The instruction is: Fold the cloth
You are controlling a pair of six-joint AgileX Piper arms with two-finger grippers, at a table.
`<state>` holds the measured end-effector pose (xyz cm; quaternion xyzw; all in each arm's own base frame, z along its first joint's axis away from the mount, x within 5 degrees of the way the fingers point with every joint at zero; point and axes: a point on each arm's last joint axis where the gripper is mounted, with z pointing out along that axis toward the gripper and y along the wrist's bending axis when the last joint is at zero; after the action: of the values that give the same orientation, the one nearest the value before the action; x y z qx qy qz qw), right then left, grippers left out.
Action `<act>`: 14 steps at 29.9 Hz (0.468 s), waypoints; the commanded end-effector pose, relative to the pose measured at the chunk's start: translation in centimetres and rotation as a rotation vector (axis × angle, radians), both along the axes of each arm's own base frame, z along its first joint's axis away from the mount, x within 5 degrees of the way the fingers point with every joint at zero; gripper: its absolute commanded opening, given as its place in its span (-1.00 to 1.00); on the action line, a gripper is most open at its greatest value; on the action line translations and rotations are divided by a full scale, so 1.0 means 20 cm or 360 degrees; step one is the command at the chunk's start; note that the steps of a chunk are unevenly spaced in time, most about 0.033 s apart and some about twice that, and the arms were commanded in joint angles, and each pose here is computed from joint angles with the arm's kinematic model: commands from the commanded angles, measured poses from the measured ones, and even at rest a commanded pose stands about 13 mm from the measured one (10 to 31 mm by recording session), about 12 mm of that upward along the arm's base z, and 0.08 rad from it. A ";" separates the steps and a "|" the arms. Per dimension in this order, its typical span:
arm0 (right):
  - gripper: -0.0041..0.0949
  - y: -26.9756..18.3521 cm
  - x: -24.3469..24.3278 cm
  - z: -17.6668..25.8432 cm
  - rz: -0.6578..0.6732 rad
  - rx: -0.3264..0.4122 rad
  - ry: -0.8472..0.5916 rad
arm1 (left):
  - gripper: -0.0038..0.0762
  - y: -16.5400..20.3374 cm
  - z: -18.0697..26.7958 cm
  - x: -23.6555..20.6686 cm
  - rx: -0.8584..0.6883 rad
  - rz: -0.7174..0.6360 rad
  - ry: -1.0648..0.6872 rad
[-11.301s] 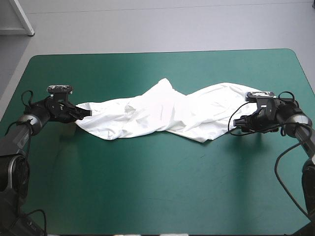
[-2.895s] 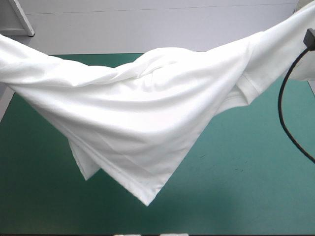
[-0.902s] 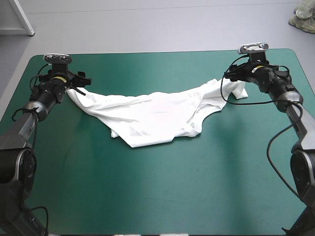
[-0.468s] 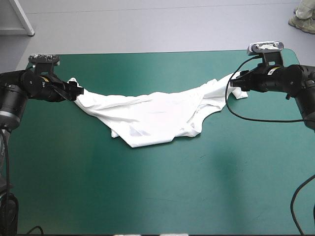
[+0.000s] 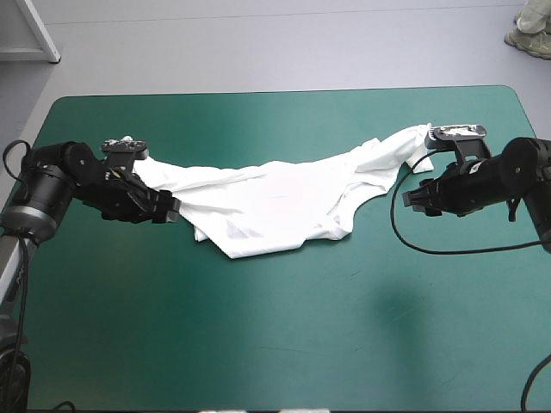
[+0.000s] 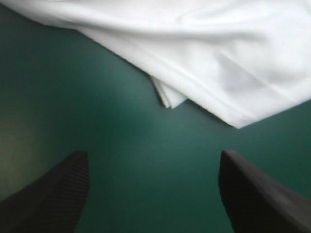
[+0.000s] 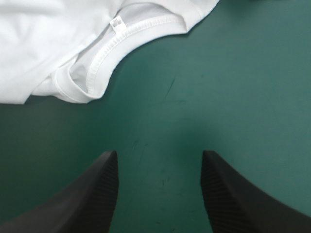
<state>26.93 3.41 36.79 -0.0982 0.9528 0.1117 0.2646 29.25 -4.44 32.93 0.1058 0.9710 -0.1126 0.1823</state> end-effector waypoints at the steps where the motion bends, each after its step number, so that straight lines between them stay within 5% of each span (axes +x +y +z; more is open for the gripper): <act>1: 0.06 -0.01 -0.02 0.11 -0.0040 0.0021 -0.0256 | 0.42 -0.15 0.11 -0.05 -0.0096 -0.0131 -0.0172; 14: 0.06 -0.04 0.03 0.11 -0.0107 -0.0047 -0.0375 | 0.41 -0.64 -0.20 -0.10 0.0054 -0.0459 -0.0106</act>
<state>27.73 3.00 37.46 -0.0860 0.9345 0.0876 0.3342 27.32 -15.87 28.83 0.2475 0.9475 -0.1059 0.1724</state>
